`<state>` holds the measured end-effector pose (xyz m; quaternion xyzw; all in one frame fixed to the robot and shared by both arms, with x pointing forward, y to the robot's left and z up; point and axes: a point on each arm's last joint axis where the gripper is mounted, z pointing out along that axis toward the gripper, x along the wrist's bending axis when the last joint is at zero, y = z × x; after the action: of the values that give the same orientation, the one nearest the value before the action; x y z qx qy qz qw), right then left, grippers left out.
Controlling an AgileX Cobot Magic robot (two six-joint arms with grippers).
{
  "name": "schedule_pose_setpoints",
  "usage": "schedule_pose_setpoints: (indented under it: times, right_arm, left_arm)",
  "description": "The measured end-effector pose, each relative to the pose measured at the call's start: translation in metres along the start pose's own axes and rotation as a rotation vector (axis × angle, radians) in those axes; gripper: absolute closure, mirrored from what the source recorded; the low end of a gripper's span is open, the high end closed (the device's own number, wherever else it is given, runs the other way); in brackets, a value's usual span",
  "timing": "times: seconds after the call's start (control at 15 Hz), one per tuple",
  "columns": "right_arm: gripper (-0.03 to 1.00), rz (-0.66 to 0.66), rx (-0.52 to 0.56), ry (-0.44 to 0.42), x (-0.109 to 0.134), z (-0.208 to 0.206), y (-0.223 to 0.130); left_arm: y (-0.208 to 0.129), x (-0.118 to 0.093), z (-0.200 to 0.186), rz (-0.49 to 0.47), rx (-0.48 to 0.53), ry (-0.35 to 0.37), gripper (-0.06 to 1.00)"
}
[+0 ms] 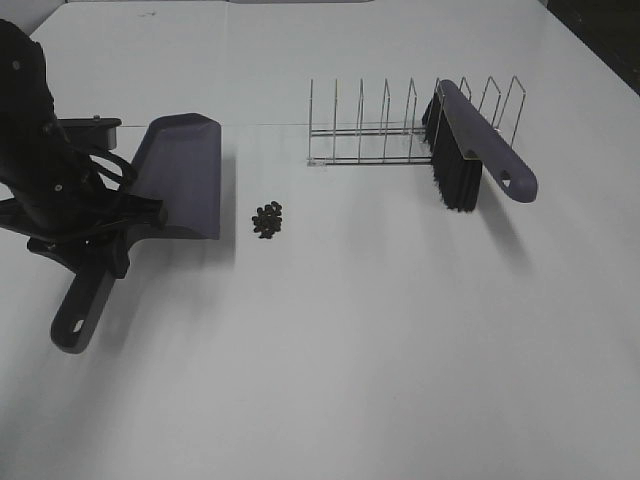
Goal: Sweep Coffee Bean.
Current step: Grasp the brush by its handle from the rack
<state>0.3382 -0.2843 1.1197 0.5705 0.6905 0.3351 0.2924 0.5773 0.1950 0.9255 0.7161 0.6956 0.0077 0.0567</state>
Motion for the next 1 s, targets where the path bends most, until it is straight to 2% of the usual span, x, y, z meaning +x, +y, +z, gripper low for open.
schedule_pose_setpoints:
  times: [0.13,0.33,0.53,0.67,0.73,1.0]
  right_arm:
    - [0.20,-0.055,0.040,0.020,0.001,0.014,0.030]
    - [0.20,-0.127,0.144,0.028,0.004,0.056,0.095]
    - [0.20,-0.078,0.298,0.034,0.005,0.113,0.157]
    - [0.20,-0.014,0.365,0.025,0.005,0.150,0.180]
    - [0.21,0.009,0.361,0.021,0.005,0.166,0.192]
    - [0.26,0.050,0.407,0.022,0.007,0.232,0.202]
  left_arm:
    - [0.000,0.000,0.000,0.000,-0.001,0.000,0.60]
    - [0.001,0.000,0.000,0.000,-0.008,-0.002,0.60]
    - [0.001,0.000,0.000,0.001,-0.010,-0.002,0.60]
    - [0.001,0.000,0.000,0.001,-0.010,-0.002,0.60]
    - [0.001,0.000,0.000,0.002,-0.010,-0.002,0.60]
    - [0.001,0.000,0.000,0.007,-0.011,-0.002,0.60]
